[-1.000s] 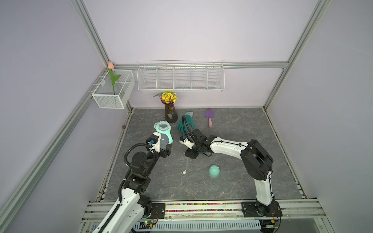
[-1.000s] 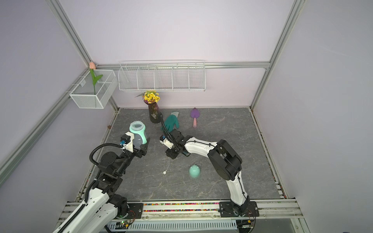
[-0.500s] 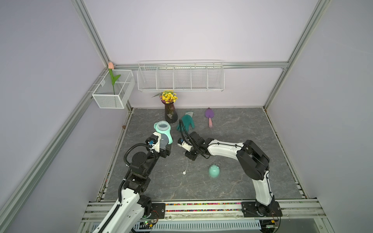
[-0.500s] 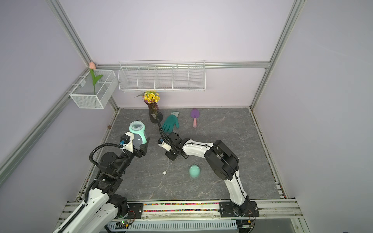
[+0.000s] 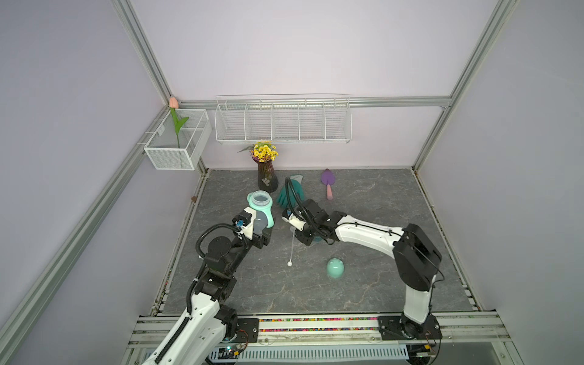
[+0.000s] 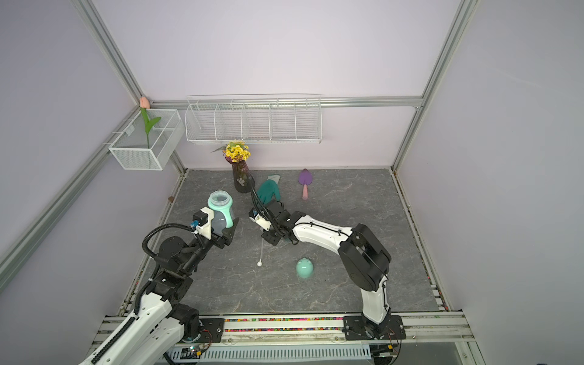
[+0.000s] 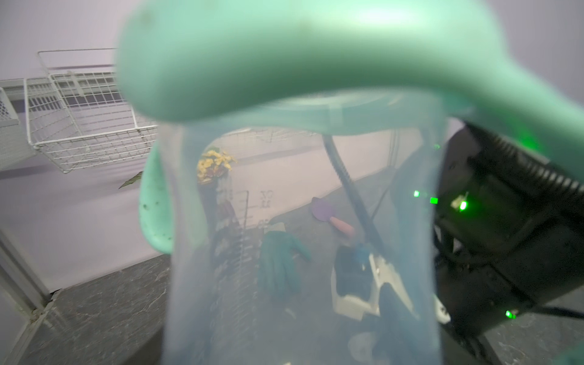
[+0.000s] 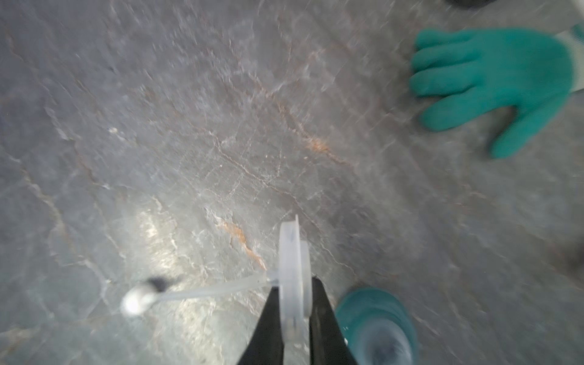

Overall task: Assemble the baby bottles
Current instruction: Pick up the straw from the center of the board, then place the straw into the baby bottle.

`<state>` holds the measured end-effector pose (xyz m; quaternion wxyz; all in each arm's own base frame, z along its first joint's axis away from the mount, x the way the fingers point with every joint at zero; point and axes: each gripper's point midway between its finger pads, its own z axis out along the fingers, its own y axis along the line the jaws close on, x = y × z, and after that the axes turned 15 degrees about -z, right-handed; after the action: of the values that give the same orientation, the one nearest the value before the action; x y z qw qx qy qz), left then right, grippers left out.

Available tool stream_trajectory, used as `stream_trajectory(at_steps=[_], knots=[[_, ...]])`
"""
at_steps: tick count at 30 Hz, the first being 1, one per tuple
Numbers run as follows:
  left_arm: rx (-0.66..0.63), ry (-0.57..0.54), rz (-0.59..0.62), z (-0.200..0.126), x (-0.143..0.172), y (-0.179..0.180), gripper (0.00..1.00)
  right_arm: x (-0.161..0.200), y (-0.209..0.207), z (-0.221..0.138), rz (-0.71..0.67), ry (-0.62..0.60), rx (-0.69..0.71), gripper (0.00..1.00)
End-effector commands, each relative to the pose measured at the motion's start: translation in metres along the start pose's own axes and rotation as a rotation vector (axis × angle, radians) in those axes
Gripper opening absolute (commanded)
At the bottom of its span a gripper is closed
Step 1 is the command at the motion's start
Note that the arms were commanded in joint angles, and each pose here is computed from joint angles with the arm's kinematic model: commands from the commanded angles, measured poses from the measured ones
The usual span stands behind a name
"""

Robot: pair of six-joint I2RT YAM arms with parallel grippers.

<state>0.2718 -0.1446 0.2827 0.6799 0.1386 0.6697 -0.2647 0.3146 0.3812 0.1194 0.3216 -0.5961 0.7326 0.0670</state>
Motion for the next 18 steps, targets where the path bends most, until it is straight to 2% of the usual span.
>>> stream_trajectory(at_steps=[1, 7, 10, 18], knots=[[0.106, -0.045, 0.032, 0.0, -0.005, -0.017, 0.0, -0.031, -0.039, -0.068, -0.071, -0.047, 0.155, 0.11], [0.217, -0.03, 0.064, 0.004, 0.012, -0.032, 0.0, -0.07, -0.072, -0.142, -0.14, -0.115, 0.286, 0.1], [0.246, 0.025, 0.062, 0.009, 0.024, -0.035, 0.0, -0.087, -0.083, -0.17, -0.167, -0.152, 0.337, 0.09], [0.314, 0.132, 0.06, 0.019, 0.049, -0.041, 0.0, -0.127, -0.086, -0.224, -0.243, -0.255, 0.394, 0.08]])
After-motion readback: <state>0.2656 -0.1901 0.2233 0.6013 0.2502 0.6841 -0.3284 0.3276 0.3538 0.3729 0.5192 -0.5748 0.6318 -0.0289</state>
